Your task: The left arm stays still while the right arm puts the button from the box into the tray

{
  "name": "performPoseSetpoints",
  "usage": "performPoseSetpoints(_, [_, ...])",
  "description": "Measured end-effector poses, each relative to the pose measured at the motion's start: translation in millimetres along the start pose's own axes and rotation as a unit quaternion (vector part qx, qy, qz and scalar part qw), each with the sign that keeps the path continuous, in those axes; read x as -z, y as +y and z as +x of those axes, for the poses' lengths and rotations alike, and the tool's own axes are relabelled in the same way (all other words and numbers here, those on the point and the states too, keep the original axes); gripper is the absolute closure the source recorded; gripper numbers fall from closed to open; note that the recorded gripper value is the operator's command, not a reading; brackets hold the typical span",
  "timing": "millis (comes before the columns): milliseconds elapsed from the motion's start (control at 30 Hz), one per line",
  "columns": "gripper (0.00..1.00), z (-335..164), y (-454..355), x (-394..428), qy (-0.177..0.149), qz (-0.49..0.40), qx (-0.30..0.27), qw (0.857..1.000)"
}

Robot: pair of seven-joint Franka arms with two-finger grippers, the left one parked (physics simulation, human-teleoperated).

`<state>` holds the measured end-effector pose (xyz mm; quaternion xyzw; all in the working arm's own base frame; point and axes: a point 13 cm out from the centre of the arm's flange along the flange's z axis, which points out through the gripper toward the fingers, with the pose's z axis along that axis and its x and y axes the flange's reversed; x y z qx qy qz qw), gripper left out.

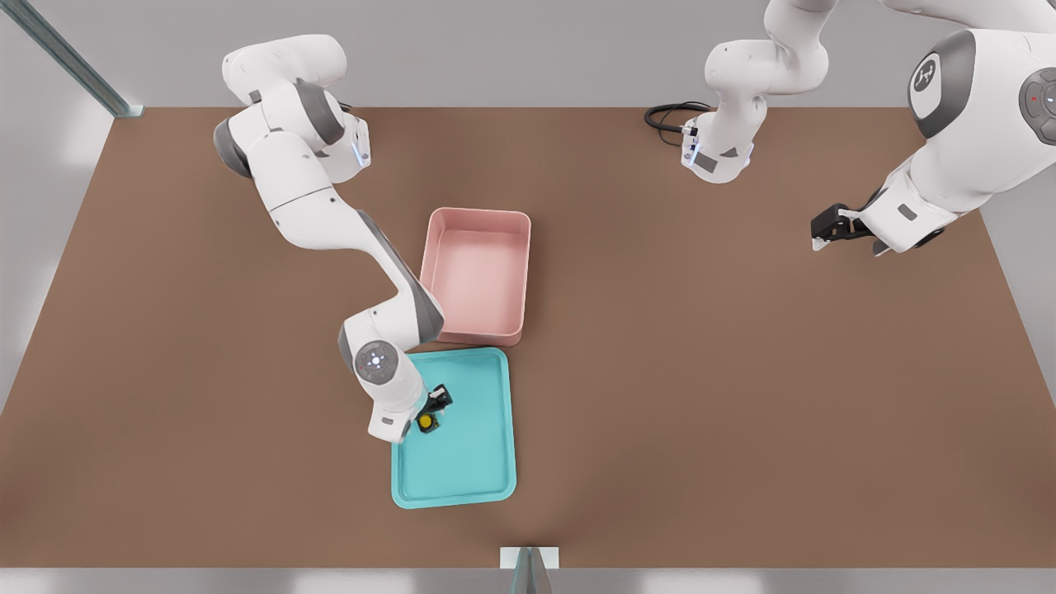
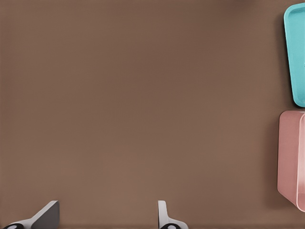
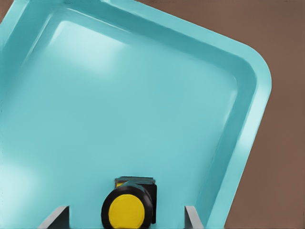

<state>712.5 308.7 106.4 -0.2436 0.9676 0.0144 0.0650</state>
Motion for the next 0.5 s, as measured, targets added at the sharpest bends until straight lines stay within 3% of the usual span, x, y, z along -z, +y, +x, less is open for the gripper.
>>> performPoseSetpoints(167, [0.0, 16, -34, 250, -0.061, 0.018, -0.042, 0.997])
performPoseSetpoints(267, [0.0, 56, -64, 306, -0.043, 0.026, -0.079, 0.996])
performPoseSetpoints(500, [0.0, 99, -110, 325, 0.003, 0.034, -0.132, 0.991])
